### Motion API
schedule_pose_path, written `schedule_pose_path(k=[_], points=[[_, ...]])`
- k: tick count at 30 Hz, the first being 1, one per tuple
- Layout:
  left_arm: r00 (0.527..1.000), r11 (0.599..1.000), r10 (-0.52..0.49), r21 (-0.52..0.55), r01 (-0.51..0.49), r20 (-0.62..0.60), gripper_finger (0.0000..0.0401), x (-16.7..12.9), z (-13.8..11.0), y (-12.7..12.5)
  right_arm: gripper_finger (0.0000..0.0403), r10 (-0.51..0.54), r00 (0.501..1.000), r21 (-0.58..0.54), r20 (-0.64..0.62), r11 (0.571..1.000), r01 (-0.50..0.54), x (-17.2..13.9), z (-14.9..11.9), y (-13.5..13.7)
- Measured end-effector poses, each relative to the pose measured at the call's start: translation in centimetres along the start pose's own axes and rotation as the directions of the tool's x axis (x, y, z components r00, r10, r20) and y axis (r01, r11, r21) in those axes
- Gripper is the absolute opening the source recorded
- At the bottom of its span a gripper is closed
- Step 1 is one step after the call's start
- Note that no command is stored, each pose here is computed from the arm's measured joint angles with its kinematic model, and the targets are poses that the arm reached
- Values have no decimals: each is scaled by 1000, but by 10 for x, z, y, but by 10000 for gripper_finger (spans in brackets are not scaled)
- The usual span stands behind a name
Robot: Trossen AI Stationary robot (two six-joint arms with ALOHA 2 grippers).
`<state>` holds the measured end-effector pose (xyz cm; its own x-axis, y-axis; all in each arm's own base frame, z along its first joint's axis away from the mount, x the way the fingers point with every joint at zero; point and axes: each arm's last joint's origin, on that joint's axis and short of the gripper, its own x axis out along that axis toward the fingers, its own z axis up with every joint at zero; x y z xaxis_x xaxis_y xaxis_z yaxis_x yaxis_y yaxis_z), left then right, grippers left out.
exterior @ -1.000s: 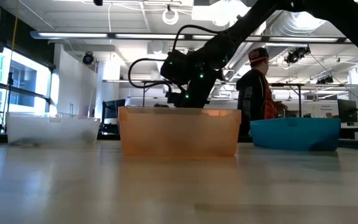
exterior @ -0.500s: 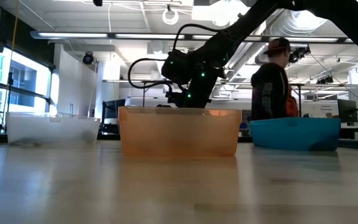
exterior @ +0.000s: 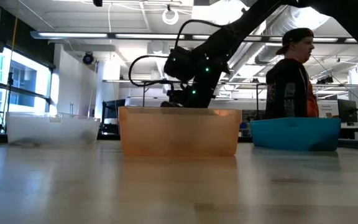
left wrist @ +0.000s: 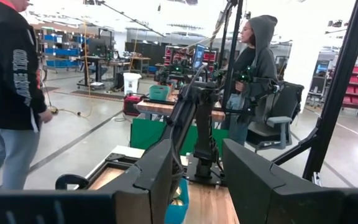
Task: Sort silverware by color (type)
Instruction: Put the top violet spoon into the orange bin
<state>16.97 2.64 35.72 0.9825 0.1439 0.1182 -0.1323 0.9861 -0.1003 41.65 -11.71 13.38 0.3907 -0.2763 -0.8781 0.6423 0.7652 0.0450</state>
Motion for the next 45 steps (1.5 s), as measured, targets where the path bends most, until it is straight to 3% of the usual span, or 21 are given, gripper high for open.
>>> schedule_pose_path(k=[7,18,20,25,30,33,40,45], points=[[1000,1000,1,1,-1,-1,131,0,0,0,20,22,994,-56,108,998,-16,-40,18,-2],[1000,1000,2,27,-2,-5,131,0,0,0,20,-21,986,-148,163,988,46,-115,26,-24],[1000,1000,2,27,-2,-5,131,0,0,0,20,-9,979,-136,205,990,37,-128,20,-32],[1000,1000,2,28,-2,-5,131,0,0,0,20,70,948,-50,310,997,-57,-152,-29,-53],[999,999,42,29,-42,-1,131,1,-1,1,20,225,857,-37,464,971,-235,-182,-75,-53],[998,998,58,29,-58,-4,131,1,-1,2,20,296,770,-67,565,947,-315,-200,-87,-50],[998,998,56,7,-56,-6,131,2,-2,2,20,474,543,-281,693,871,-402,-243,-84,-32],[1000,999,14,-39,-15,-12,131,2,-2,1,20,590,438,-433,679,803,-409,-272,-74,-20]])
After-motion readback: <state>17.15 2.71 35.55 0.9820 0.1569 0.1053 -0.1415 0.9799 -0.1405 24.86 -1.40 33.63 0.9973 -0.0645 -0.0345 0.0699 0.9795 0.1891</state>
